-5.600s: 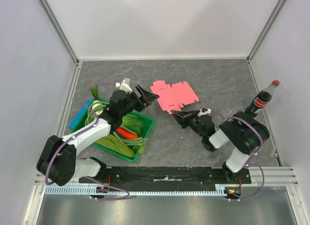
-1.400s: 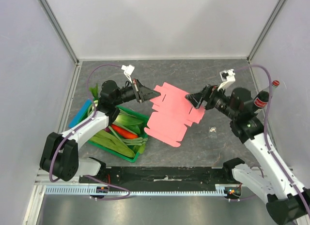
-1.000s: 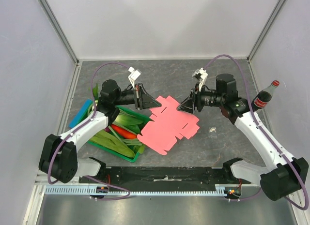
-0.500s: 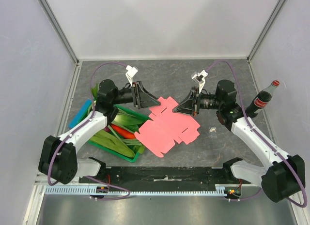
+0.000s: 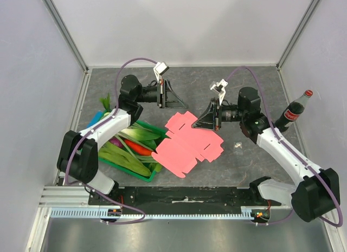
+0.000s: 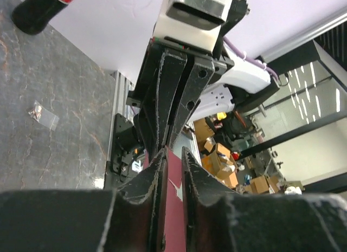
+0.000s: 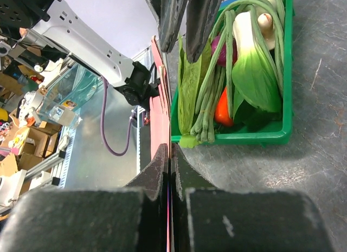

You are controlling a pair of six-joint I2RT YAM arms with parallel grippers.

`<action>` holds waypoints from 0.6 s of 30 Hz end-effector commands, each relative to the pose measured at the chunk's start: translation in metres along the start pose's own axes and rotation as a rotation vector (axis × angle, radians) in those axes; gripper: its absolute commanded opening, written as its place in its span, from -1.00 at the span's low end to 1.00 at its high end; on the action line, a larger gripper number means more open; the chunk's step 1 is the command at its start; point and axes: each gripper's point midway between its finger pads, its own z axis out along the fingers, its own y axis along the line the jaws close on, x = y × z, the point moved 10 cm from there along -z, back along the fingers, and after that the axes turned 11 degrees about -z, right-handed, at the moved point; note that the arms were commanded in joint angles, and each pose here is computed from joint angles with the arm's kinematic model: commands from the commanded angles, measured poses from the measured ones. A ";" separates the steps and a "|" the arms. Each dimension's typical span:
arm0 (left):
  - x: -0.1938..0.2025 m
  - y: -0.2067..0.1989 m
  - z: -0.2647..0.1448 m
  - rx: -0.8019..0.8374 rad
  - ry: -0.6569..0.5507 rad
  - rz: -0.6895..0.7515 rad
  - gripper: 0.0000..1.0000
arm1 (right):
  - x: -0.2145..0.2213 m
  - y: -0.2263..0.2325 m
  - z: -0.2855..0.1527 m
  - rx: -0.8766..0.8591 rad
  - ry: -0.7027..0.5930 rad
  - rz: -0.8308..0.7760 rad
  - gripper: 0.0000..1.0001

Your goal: Fold the paper box

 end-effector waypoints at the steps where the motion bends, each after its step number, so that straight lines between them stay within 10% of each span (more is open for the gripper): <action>1: 0.002 -0.006 -0.003 0.034 0.091 0.099 -0.63 | -0.014 0.008 0.002 -0.048 -0.008 -0.068 -1.00; 18: 0.010 -0.010 0.005 0.045 0.195 0.153 -0.77 | -0.019 0.006 0.008 -0.050 -0.011 -0.074 -1.00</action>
